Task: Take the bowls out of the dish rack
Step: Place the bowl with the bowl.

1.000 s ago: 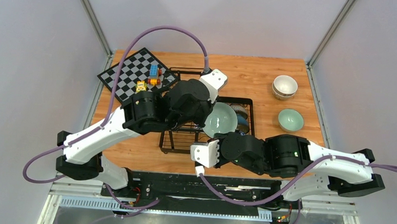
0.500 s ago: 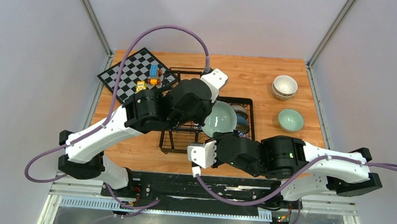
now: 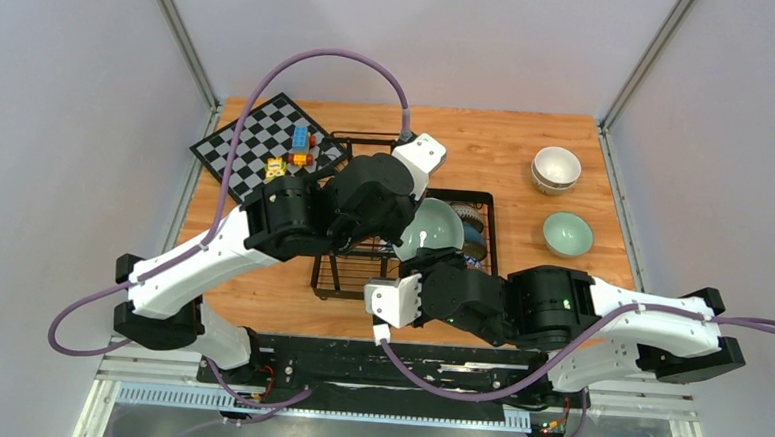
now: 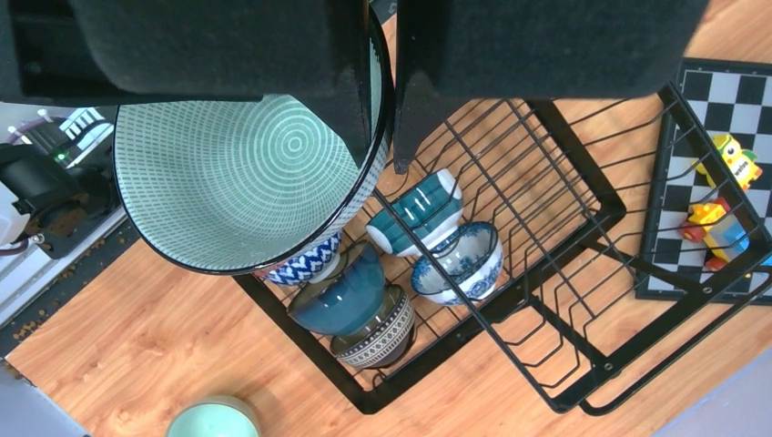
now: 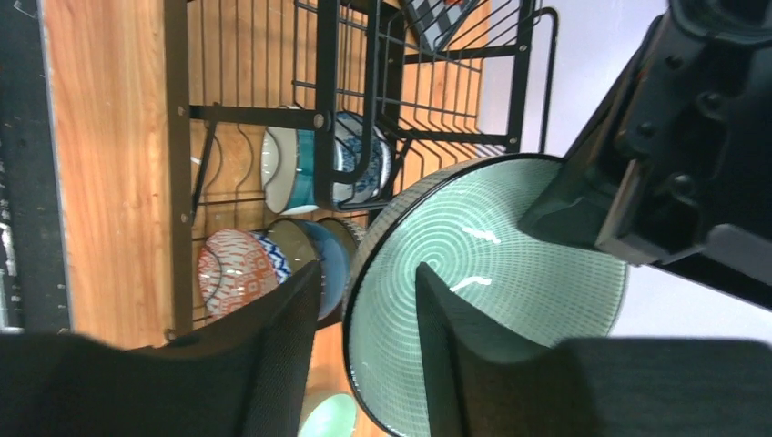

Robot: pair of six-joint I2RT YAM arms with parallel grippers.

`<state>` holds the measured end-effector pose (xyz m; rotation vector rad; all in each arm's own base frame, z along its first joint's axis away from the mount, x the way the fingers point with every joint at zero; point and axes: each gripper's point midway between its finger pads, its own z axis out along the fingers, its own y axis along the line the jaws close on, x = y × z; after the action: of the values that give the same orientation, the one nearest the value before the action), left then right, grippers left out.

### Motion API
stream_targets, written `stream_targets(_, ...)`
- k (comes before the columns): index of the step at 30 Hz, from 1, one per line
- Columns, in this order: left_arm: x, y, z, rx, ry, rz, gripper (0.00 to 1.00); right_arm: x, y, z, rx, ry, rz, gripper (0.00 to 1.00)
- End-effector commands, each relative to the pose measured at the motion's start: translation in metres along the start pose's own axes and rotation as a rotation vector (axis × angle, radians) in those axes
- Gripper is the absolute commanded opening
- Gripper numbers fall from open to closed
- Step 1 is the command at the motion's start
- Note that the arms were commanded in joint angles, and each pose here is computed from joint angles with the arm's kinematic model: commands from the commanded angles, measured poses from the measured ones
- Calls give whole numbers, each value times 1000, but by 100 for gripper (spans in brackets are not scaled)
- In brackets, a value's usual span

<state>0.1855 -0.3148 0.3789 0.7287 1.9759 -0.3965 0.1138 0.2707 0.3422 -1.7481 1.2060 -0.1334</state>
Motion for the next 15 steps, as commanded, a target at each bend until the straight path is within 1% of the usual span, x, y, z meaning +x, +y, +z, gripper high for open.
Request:
stream_targets(1, -21, 2, -11, 12, -101, -51, 0, -3, -8, -8, 34, -14, 37, 55)
stream_targets(3, -26, 4, -12, 3, -120, -68, 0, -4, -9, -9, 40, -21, 51, 75)
stream_targets(6, -31, 7, -15, -10, -143, -89, 0, -7, -12, -13, 46, -43, 77, 93)
stream_targets(7, -33, 8, -15, -17, -150, -96, 0, -9, -14, -16, 47, -55, 92, 97)
stream_targets(9, -35, 13, -16, -37, -166, -111, 0, -15, -18, -23, 45, -90, 122, 99)
stream_targets(15, -41, 30, -18, -75, -215, -192, 0, -38, -39, -59, 41, -247, 273, 99)
